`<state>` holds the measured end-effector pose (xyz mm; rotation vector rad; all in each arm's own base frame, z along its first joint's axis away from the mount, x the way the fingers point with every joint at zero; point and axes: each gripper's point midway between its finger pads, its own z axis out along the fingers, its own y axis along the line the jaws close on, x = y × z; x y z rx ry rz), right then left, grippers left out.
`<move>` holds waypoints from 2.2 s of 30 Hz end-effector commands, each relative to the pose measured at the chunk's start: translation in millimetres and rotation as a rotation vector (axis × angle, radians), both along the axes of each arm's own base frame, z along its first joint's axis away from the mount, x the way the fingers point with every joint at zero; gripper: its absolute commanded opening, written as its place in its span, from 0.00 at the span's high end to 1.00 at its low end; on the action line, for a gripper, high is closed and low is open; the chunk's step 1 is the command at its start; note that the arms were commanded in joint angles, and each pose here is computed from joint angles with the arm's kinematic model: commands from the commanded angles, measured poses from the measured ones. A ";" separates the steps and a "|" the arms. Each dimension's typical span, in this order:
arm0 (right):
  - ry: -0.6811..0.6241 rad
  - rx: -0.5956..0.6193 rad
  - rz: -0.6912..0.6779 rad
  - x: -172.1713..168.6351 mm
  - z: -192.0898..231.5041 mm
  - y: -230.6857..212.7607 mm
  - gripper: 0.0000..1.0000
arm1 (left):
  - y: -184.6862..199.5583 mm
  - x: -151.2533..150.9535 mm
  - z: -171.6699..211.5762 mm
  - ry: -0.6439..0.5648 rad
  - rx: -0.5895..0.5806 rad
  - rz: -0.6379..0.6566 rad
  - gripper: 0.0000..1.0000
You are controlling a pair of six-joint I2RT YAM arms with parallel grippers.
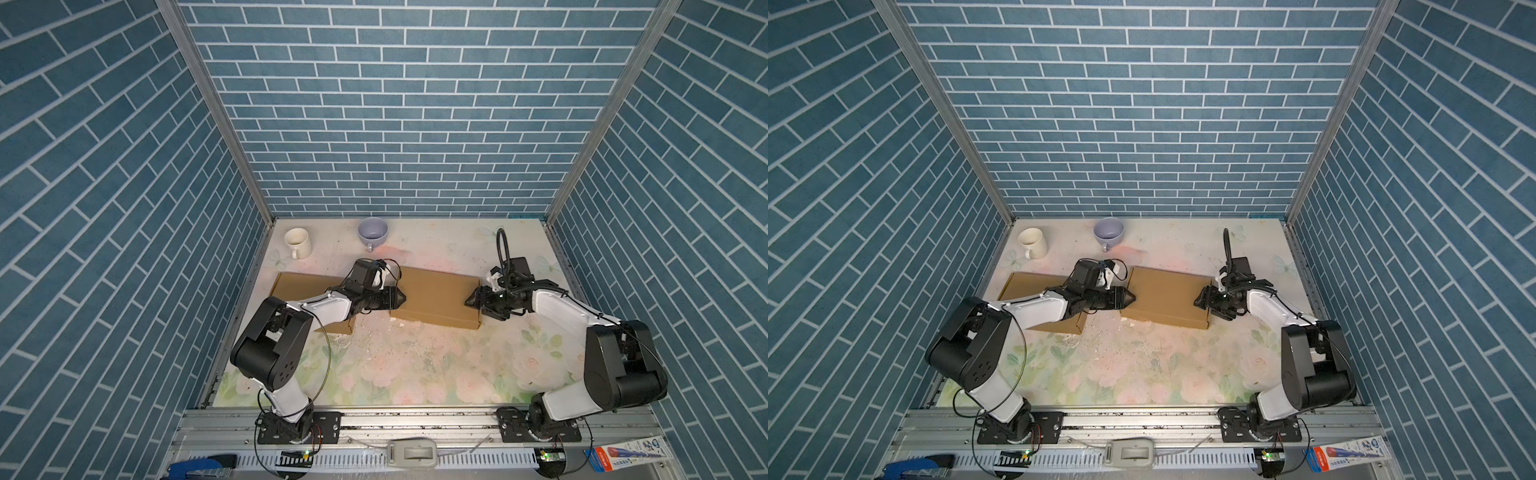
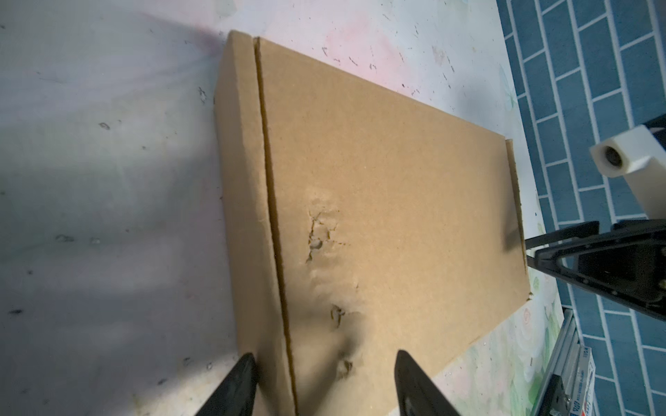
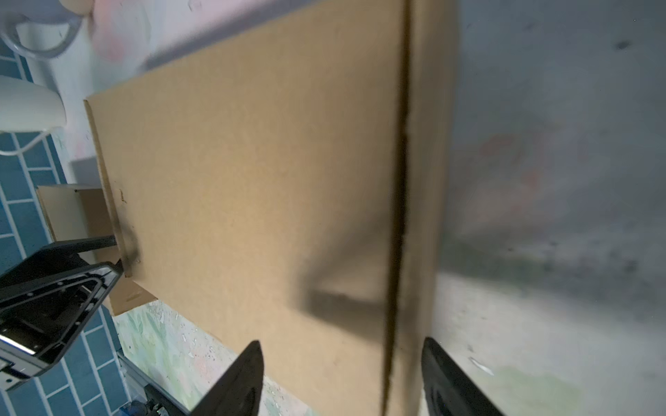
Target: Fold the paper box
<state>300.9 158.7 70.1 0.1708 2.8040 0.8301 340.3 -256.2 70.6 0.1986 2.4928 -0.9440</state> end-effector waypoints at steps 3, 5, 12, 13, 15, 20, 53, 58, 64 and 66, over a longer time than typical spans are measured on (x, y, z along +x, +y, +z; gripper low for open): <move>-0.059 0.059 0.065 25.8 21.8 42.4 0.34 | 4.8 -7.7 5.8 -0.017 -0.010 0.022 0.39; -0.068 0.043 0.059 29.9 22.9 40.6 0.34 | 14.3 -12.8 4.9 -0.019 0.016 0.042 0.38; -0.108 0.006 0.019 36.8 47.4 1.7 0.24 | 62.6 -16.2 26.1 -0.056 0.192 0.131 0.36; -0.130 -0.003 0.007 37.7 55.8 -6.6 0.23 | 68.4 -16.0 34.3 -0.078 0.215 0.138 0.36; -0.195 -0.076 -0.023 39.5 75.6 -29.5 0.23 | 80.1 -14.8 55.2 -0.130 0.246 0.158 0.35; -0.541 -0.326 -0.240 48.2 125.6 -105.5 0.25 | 115.1 -8.1 106.2 -0.417 0.384 0.217 0.33; -1.047 -0.647 -0.358 71.5 44.9 -181.9 0.22 | 268.9 33.9 32.6 -0.813 0.551 0.602 0.23; -1.043 -0.645 -0.365 68.7 27.4 -182.9 0.20 | 282.6 38.1 30.7 -0.763 0.582 0.676 0.21; -0.928 -0.652 -0.401 86.9 21.2 -196.8 0.21 | 286.8 41.1 27.8 -0.726 0.601 0.691 0.00; -0.907 -0.654 -0.399 89.3 19.6 -197.8 0.21 | 285.2 39.6 28.0 -0.735 0.594 0.686 0.00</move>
